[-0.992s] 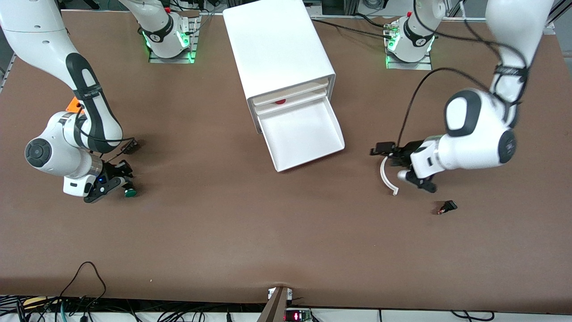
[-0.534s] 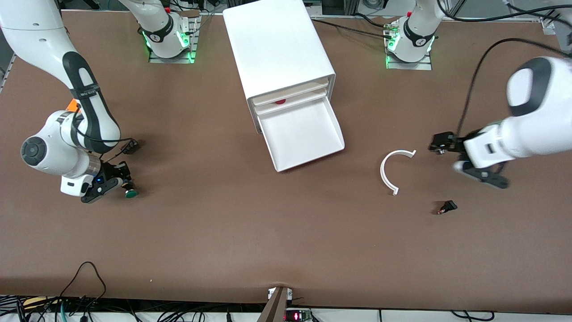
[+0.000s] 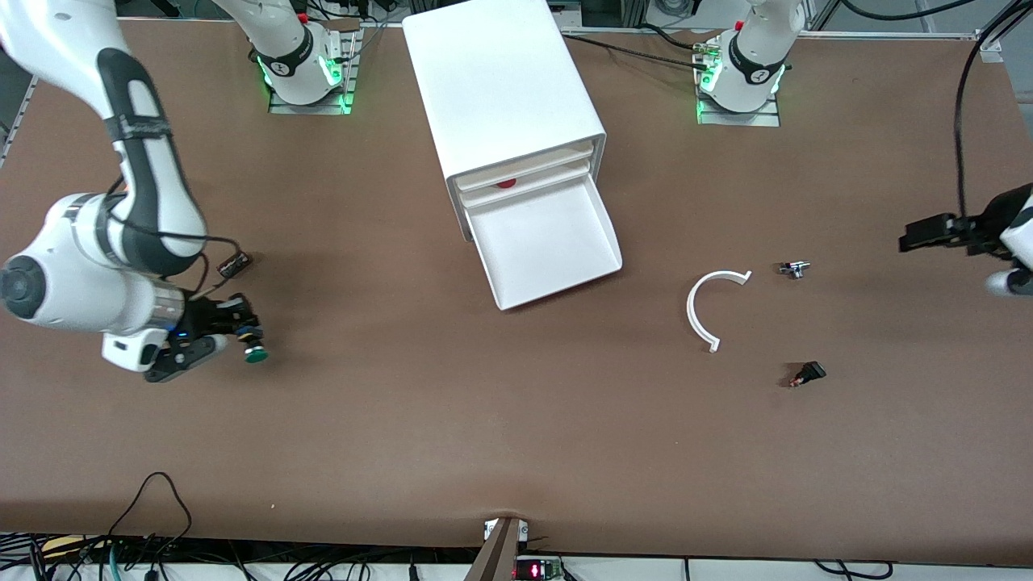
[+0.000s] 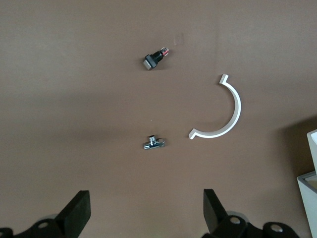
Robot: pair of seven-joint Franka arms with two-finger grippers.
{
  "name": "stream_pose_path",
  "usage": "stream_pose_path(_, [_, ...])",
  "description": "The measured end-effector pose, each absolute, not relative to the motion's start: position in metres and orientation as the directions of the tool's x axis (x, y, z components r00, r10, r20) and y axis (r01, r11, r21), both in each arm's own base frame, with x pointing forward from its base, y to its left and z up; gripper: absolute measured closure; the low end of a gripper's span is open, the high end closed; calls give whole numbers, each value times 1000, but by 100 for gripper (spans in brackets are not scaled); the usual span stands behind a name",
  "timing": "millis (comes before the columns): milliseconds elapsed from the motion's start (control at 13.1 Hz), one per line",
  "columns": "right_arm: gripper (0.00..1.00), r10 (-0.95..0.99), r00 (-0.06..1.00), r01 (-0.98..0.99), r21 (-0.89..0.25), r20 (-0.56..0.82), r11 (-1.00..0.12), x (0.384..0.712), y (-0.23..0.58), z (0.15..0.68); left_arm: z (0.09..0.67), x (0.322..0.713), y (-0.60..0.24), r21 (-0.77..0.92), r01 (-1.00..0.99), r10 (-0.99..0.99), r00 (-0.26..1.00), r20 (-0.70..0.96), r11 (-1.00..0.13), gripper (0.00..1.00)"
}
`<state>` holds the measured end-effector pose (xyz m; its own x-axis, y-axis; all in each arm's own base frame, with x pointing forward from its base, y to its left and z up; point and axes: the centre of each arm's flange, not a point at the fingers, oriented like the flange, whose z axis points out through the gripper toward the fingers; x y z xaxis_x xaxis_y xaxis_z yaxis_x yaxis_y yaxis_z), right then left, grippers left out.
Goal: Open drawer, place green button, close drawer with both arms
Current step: 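Carry the green button into the open drawer and open the right gripper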
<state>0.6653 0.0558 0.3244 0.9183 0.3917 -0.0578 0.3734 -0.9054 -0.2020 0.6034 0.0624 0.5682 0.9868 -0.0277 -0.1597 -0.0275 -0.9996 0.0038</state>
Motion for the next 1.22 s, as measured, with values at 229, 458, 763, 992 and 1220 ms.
stream_pose_path(229, [67,287,951,262,-188,-116,-947,645,154,348,598,587,54,-25,-31,-26,986,-164,-999,0])
stream_pose_path(458, [67,223,967,202,-161,-120,-966,610,272,370,599,581,48,-47,-27,-17,979,-201,-999,0])
stream_pose_path(763, [67,191,975,175,-137,-112,-975,549,396,389,613,575,32,-92,-20,-2,983,-184,-996,0])
stream_pose_path(992, [67,164,982,157,-76,-99,-985,512,454,379,623,569,42,-50,-32,-23,985,-169,-998,0])
stream_pose_path(1220, [67,149,986,145,-65,-69,-987,497,483,363,647,555,56,-25,-75,-71,989,-128,-997,0])
